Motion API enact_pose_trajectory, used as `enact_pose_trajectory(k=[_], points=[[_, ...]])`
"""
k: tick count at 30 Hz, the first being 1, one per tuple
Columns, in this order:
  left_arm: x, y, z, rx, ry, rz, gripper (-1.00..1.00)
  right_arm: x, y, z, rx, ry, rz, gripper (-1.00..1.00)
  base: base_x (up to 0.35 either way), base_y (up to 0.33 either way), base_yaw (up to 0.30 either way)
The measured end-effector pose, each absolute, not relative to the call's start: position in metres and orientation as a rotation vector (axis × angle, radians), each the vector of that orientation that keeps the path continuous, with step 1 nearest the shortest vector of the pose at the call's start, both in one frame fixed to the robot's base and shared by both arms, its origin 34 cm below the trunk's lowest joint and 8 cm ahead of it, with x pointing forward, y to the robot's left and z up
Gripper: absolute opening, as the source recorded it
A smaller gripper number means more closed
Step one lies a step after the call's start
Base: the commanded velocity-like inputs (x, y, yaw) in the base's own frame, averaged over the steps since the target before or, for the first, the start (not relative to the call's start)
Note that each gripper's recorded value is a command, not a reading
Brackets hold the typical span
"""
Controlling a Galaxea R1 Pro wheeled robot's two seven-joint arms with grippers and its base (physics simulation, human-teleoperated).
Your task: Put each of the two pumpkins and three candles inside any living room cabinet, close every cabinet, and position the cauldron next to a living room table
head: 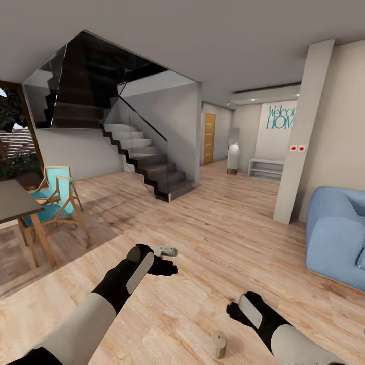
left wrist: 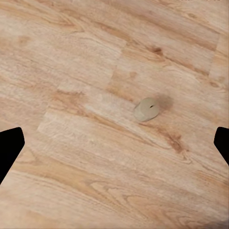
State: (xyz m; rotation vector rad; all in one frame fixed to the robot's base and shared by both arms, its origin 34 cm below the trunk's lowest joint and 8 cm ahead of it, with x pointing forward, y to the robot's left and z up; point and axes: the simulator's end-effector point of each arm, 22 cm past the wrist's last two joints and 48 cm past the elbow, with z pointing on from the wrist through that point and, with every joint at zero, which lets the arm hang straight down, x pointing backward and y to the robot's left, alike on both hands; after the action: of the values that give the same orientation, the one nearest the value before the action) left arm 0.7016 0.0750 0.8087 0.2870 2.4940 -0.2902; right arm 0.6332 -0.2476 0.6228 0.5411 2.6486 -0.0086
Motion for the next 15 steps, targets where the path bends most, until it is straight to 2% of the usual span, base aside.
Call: enact_pose_trajectory(k=[8, 15], points=[[0.701, 0.075, 0.809, 0.279, 2.497, -0.3, 1.0, 0.626, -0.221, 0.617, 0.434, 2.695, -0.046, 1.0, 0.016, 0.0, 0.0], [0.7, 0.075, 0.809, 0.28, 2.501, -0.3, 1.0, 0.625, -0.218, 0.617, 0.424, 2.694, -0.048, 1.0, 0.238, 0.0, 0.0]])
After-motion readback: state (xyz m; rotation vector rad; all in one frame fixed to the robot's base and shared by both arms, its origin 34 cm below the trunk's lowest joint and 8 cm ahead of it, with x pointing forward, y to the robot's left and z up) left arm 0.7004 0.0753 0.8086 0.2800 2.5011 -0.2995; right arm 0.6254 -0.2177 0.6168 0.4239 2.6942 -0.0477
